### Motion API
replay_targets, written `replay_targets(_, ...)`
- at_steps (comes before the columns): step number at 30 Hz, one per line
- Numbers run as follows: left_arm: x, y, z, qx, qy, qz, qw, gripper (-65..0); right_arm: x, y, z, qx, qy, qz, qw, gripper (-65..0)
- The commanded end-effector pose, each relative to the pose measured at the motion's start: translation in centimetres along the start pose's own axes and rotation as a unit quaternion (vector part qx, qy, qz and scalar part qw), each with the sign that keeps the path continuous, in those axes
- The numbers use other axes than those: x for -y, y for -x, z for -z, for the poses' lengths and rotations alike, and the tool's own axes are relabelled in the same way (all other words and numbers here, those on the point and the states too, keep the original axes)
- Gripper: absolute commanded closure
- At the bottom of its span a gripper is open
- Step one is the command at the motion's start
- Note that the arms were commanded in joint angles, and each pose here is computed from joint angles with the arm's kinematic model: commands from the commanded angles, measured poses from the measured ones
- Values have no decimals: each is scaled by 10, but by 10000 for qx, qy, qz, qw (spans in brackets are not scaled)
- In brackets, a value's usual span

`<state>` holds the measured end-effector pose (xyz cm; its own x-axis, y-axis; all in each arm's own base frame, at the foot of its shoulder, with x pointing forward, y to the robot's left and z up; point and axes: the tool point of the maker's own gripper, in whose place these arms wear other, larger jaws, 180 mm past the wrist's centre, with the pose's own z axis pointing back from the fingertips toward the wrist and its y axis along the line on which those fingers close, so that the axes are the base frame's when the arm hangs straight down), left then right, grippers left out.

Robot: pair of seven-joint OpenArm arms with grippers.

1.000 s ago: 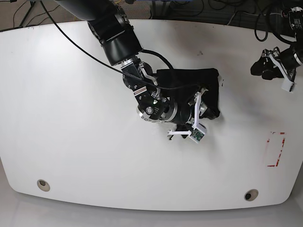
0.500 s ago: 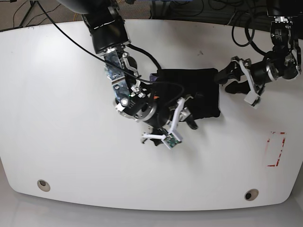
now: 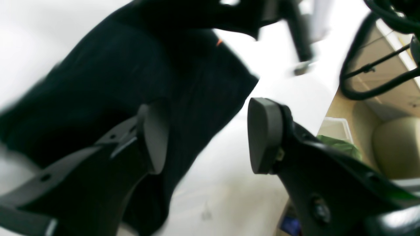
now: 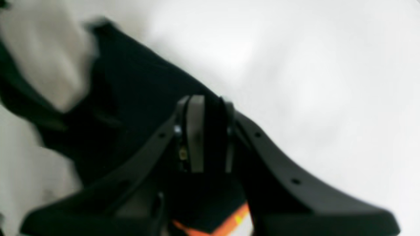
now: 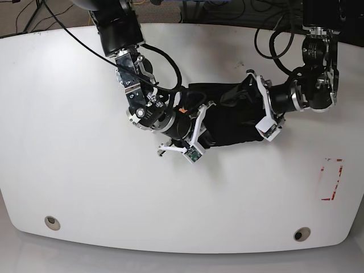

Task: Layout the t-shirt on the table in an organized manner, then fold the t-shirt properly
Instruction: 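Grasp the black bundle with both grippers at its two ends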

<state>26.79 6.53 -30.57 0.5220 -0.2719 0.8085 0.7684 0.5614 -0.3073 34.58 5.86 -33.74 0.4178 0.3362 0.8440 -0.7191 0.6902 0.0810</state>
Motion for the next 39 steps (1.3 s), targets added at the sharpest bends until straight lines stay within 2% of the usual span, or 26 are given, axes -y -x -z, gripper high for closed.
replay_targets(1,-4,-6,1,15,-145,168,9998,-346,-3,-6,5,216,-153,-19,9996,-89)
replay_targets(7,-21,17,9,-474,-615,218,9967,-347,0,22,18,182,-272,222,9992,-86)
replay_targets(11,-40,50,12,-942,-817,-67,9922,-349,3,37,27,253,-290,475,9981,-81)
replay_targets(15,-59,65,14,-1188,-942,-285,9880,-349,4,45,31,351,-287,623,9970,-81)
replay_targets(21,-89,100,13,-1755,-1211,-648,9749,-346,10,52,29,360,-235,653,9969,-81)
replay_targets(28,-107,105,2,-1809,-1442,-616,9709,-346,12,48,29,389,-224,618,9971,-81)
replay_targets(39,-97,46,-23,-1401,-1385,98,9804,-346,12,-2,11,561,-147,56,9983,-81)
